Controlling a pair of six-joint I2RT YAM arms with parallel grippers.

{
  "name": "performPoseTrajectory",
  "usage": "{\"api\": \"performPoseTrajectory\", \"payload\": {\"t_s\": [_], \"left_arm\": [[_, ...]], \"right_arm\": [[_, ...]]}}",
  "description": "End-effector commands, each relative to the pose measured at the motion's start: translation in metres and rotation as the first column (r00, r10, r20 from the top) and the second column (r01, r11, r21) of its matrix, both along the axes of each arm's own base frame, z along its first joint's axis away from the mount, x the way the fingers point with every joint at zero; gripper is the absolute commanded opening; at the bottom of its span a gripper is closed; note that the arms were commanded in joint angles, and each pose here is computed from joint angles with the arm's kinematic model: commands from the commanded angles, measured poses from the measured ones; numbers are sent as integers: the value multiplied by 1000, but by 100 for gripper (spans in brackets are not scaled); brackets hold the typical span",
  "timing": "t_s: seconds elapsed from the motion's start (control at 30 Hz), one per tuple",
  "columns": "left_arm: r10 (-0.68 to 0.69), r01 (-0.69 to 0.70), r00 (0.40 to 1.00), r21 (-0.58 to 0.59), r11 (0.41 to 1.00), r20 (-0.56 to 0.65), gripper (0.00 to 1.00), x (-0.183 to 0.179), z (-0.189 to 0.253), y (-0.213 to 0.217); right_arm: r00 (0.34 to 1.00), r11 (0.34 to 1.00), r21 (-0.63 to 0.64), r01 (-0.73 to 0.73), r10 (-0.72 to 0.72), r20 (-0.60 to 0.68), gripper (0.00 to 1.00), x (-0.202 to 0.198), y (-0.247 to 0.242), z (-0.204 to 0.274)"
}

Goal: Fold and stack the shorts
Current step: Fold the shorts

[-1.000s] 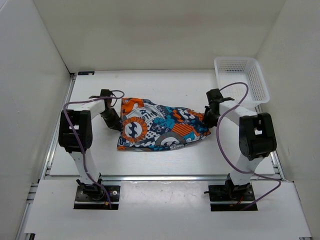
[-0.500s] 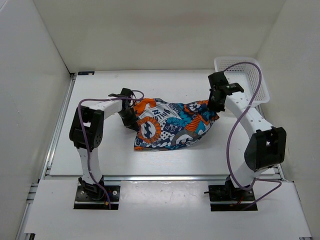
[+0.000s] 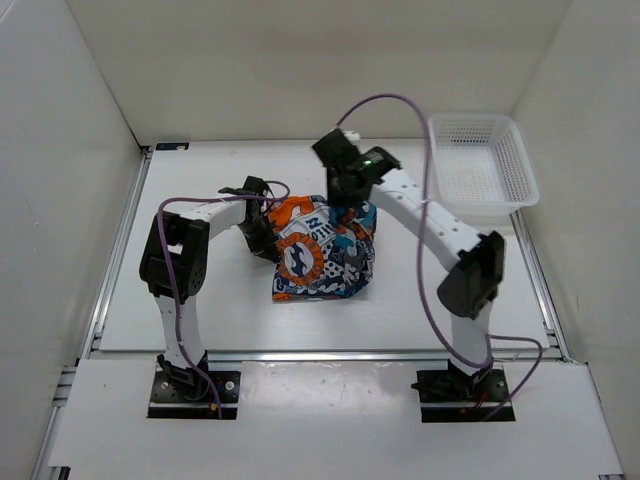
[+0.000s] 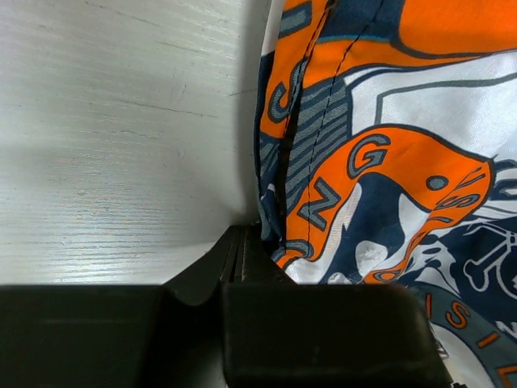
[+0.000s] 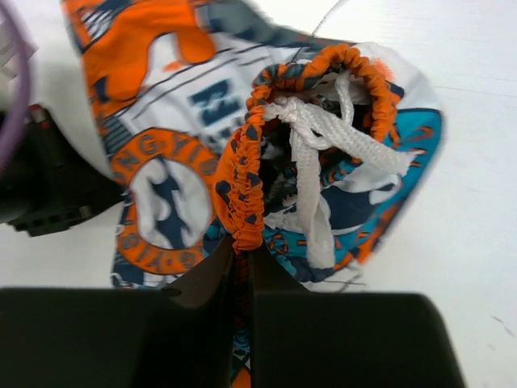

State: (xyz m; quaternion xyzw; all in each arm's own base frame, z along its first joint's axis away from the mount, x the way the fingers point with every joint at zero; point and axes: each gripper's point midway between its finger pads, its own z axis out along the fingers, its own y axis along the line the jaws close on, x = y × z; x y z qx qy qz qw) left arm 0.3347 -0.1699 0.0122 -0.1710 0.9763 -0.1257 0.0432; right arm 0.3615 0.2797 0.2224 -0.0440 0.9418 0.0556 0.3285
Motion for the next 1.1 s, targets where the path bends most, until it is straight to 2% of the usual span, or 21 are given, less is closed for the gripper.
{"api": "performPoseTrajectory", "payload": {"t_s": [0.0, 0.03, 0.2, 0.47, 0.53, 0.6, 0.63, 0.67, 0.7, 0.87, 0.93, 1.0, 1.03, 1.07], "left_arm": [[-4, 4, 1000, 28, 1000, -9, 10, 1, -14, 1], [-4, 4, 1000, 28, 1000, -9, 10, 1, -14, 1], [-4, 4, 1000, 25, 1000, 1, 10, 2, -10, 0], [-18, 18, 1000, 0, 1000, 24, 10, 5, 0, -4], [-18, 19, 1000, -25, 999, 22, 21, 6, 5, 1], [-10, 11, 1000, -43, 999, 23, 32, 7, 14, 12], [17, -15, 999, -47, 999, 49, 41, 13, 26, 27], [14, -11, 997, -45, 999, 70, 49, 17, 36, 36], [27, -24, 996, -34, 999, 86, 60, 20, 45, 46], [92, -91, 976, -11, 996, 199, 62, 37, 112, 88], [93, -92, 967, -13, 996, 235, 62, 38, 129, 93], [82, -78, 962, -27, 997, 260, 55, 40, 142, 87], [63, -59, 963, -24, 998, 263, 51, 39, 142, 84], [32, -23, 962, -37, 999, 270, 45, 37, 145, 70]], "right_arm": [[999, 1000, -6, -29, 29, -20, 0, -7, 40, -12], [998, 999, -20, -45, 44, -47, 0, -6, 51, -28], [987, 991, 45, -124, 128, -100, 0, -8, 96, -46], [980, 979, 122, -160, 173, -103, 0, -5, 126, -59], [970, 966, 152, -211, 226, -93, 1, -9, 138, -59], [960, 951, 172, -258, 272, -64, 20, -5, 148, -54], [954, 938, 198, -283, 296, -40, 33, -6, 153, -44], [943, 918, 237, -317, 333, -29, 51, -12, 157, -34], [939, 902, 274, -334, 343, 14, 53, -9, 165, -23], [933, 879, 320, -355, 357, 53, 64, -17, 158, 8], [934, 884, 314, -346, 356, 27, 63, -23, 145, 4], [947, 903, 288, -319, 316, 59, 54, -28, 125, 19], [957, 926, 246, -286, 289, 25, 34, -30, 108, 2], [961, 931, 240, -276, 273, 45, 24, -35, 95, 12]]}}
